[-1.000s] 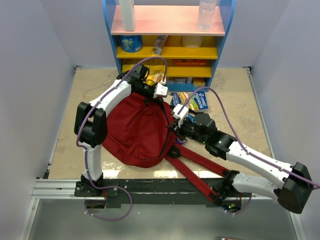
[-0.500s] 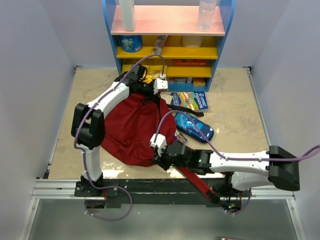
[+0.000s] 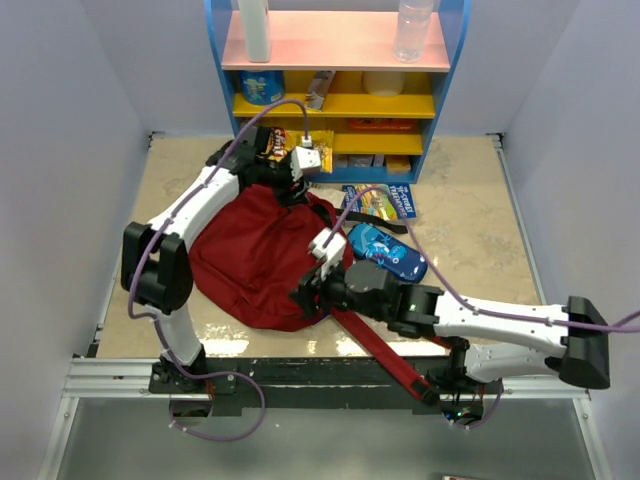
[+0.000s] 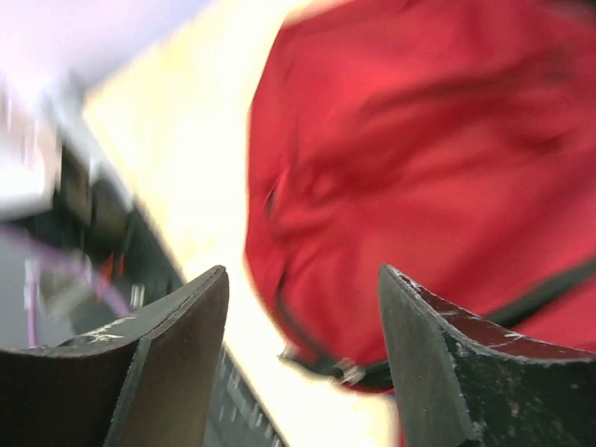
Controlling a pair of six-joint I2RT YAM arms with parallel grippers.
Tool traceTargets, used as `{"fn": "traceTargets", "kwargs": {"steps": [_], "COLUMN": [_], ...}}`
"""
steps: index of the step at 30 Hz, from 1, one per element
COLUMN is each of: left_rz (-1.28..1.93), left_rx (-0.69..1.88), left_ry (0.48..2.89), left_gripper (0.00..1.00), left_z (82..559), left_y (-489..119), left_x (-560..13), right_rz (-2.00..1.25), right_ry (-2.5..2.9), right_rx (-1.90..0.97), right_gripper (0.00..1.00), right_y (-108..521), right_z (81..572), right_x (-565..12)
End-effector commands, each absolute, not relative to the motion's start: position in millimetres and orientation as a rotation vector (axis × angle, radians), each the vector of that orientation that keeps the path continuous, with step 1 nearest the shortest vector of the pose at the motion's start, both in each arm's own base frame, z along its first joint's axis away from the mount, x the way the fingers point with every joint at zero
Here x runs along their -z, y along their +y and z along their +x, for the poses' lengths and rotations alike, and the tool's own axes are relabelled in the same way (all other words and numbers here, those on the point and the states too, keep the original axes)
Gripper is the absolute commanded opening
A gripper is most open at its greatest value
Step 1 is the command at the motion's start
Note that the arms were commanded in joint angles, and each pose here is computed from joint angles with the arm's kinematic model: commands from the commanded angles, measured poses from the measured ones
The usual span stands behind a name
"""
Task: Pack the student bag
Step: Unzip the student bag at the center of the board.
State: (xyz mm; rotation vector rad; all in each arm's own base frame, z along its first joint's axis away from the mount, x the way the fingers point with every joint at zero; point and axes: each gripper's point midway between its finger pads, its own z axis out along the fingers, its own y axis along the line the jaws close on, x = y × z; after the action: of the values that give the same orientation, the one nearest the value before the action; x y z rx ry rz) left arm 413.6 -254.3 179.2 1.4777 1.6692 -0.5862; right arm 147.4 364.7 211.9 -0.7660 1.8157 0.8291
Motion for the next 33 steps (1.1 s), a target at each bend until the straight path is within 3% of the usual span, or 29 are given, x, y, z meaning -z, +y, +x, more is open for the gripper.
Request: {"fn": "traceTargets", "kwargs": {"steps": [1,5,10,16,22,29,33], "left_rz": [1.346,1.397,1.497,1.607,1.732,1.898,1.916], "left_rx": [0.602,0.7,0.725,0.848,0.928,0.938,0.937], "left_ry": [1.687,1.744,1.634,1.675,1.673,1.645,1.683], "left_gripper": [0.62,0.67,0.77,0.67,0.73,0.79,0.77], "left_z": [405.1,360.5,285.5,217.3,173.8,136.4,134.8], "left_y": [-227.2,-208.5,-212.1,-230.7,-241.4,-247.5,-250.7], "left_x": [-244.9,-245.6,-240.5,-197.3,-170.1,-137.4,-124.3], "right_rz": [-0.532,-0.347,-0.305,-0.285,-0.252,-0.218,-0.214], "right_ry": [1.797,1.866,2.015,2.06,2.118,2.119,2.123], "right_rx": [-0.697,-0.522,-0.371,-0.398,-0.425,-0.499,-0.503], "right_gripper": [0.68,0.74,0.75,0.72,0.59,0.25,0.19], "right_y": [324.4,286.3,281.5,293.4,298.3,300.4,300.1], "right_z": [196.2,233.2,247.7,252.1,255.8,262.7,262.9], "right_x": [-254.6,-249.9,-213.9,-195.6,-172.2,-163.2,-160.7]}}
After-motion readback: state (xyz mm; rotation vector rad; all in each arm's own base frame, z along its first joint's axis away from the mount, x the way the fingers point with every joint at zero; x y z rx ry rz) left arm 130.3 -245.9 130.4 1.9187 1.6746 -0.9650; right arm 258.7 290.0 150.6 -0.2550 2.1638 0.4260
